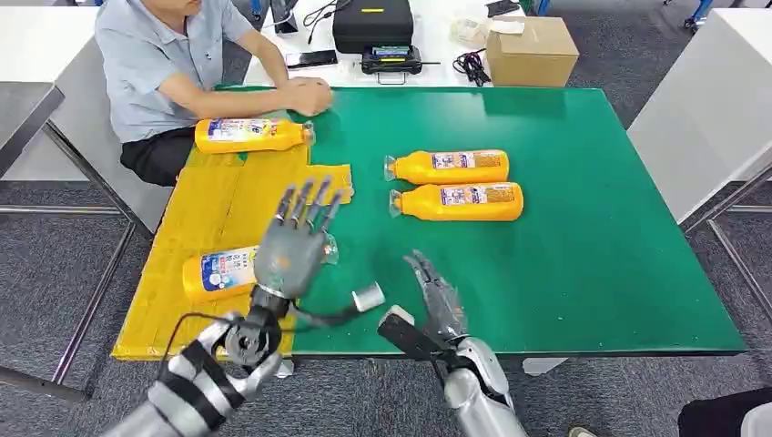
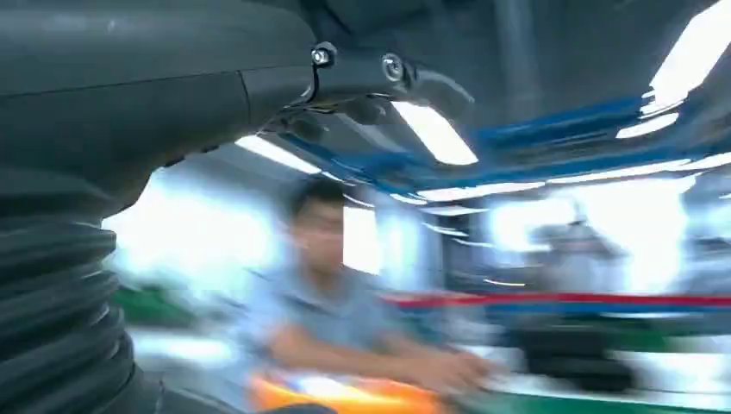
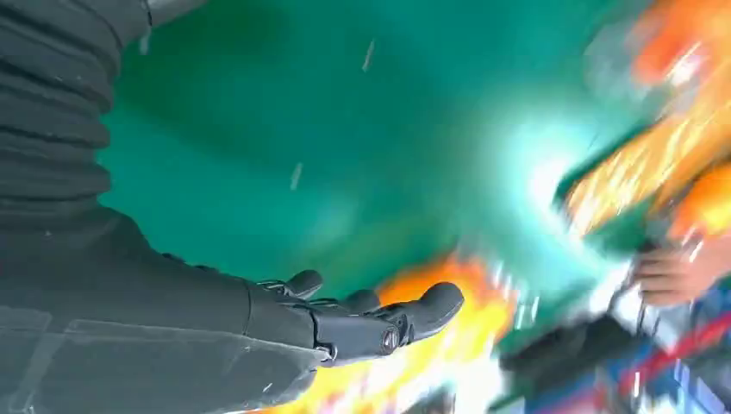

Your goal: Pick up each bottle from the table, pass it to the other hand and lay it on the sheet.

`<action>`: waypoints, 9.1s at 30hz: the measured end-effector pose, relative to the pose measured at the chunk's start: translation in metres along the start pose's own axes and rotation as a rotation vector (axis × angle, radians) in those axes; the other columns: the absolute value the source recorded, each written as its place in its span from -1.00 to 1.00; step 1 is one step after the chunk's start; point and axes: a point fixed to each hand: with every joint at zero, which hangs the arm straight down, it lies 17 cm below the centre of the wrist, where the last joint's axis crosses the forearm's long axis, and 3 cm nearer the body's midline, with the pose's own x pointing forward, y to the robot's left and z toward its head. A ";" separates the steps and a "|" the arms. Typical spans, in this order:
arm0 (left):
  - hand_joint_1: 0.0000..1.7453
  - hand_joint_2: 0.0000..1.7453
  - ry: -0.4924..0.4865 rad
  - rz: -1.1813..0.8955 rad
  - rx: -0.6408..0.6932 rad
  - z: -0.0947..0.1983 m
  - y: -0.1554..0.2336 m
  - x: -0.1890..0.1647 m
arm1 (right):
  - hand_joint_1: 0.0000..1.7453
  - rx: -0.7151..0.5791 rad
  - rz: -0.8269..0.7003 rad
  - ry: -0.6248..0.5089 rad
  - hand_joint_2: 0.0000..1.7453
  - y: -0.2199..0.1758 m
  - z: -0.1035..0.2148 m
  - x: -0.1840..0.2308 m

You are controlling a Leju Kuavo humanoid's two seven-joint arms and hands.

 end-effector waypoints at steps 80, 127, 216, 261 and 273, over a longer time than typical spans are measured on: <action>-1.00 1.00 0.260 1.055 -0.041 0.049 0.007 0.021 | -1.00 0.110 0.570 0.331 1.00 -0.124 0.008 -0.191; -1.00 1.00 0.223 1.120 -0.075 0.044 -0.002 0.037 | 1.00 0.267 0.362 0.416 1.00 -0.127 0.050 -0.254; 1.00 1.00 0.610 1.649 0.024 0.041 -0.072 0.002 | 1.00 0.249 -0.624 -0.177 1.00 0.016 -0.027 0.081; 1.00 1.00 0.319 0.200 -0.168 0.041 -0.045 -0.075 | -1.00 -0.028 -0.589 -0.084 1.00 -0.053 -0.019 0.016; 1.00 1.00 0.401 0.037 -0.318 0.071 -0.088 -0.126 | -1.00 -0.043 -0.578 -0.102 1.00 -0.059 -0.020 0.022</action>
